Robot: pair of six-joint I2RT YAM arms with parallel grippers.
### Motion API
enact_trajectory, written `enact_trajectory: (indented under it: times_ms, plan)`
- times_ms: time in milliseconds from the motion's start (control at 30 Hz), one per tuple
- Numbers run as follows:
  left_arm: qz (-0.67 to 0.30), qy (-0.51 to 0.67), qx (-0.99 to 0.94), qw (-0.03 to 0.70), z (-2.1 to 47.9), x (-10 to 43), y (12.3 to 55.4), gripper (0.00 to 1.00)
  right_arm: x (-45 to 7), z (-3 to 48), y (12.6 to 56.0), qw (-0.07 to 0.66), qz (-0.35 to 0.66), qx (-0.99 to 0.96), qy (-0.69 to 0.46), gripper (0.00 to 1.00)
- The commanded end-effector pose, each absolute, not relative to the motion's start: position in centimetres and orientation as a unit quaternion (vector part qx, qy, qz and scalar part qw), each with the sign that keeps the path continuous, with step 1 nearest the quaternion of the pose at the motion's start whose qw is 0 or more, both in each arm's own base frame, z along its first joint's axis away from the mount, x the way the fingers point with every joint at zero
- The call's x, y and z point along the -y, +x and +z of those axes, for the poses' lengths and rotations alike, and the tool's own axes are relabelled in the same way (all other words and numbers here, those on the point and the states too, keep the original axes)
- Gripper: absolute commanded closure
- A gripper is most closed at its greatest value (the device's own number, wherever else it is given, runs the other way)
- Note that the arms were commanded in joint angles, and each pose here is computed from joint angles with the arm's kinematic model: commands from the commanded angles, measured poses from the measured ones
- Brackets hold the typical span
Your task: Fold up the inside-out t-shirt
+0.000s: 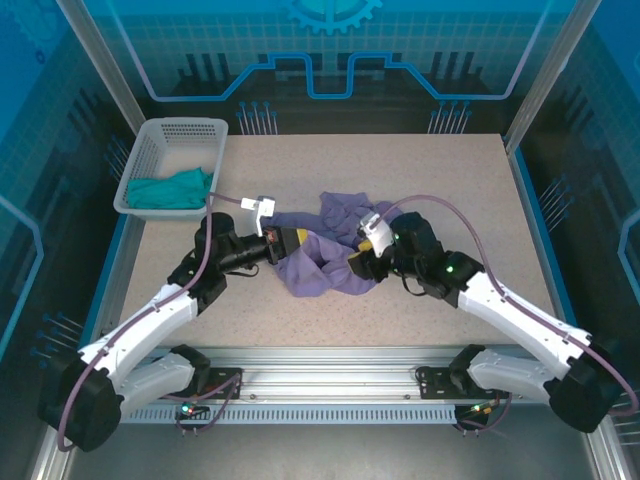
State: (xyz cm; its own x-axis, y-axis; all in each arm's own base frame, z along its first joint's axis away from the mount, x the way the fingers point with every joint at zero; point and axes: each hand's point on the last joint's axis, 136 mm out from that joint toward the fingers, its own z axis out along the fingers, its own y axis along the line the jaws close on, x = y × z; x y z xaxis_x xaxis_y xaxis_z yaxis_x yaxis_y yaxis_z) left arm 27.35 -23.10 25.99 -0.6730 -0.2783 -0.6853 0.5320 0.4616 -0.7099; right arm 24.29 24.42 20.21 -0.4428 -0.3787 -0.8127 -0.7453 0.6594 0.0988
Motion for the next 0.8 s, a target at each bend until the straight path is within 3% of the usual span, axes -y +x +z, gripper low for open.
enact_trajectory:
  times_ms: [0,300,367,433,500,767]
  plan:
    - [-0.533,0.097,-0.736,0.407,28.8,23.7,27.3,1.0,-26.2,20.0,24.0,0.431,0.215,-0.786,-0.387,0.57]
    - [-0.529,0.099,-0.738,0.408,28.7,23.5,27.1,1.0,-28.4,18.0,27.2,0.445,0.164,-0.791,-0.387,0.6]
    - [-0.526,0.098,-0.739,0.409,28.6,23.4,27.0,1.0,-28.8,17.9,27.8,0.445,0.159,-0.791,-0.388,0.71]
    - [-0.519,0.087,-0.745,0.411,28.4,23.1,27.2,1.0,-29.1,18.0,27.6,0.439,0.164,-0.791,-0.394,0.9]
    - [-0.503,0.067,-0.755,0.415,28.0,22.6,27.7,1.0,-29.0,18.4,26.9,0.437,0.176,-0.787,-0.399,1.0]
    - [-0.405,-0.001,-0.802,0.439,25.4,20.0,31.0,1.0,-28.6,23.6,22.7,0.378,0.396,-0.748,-0.374,1.0]
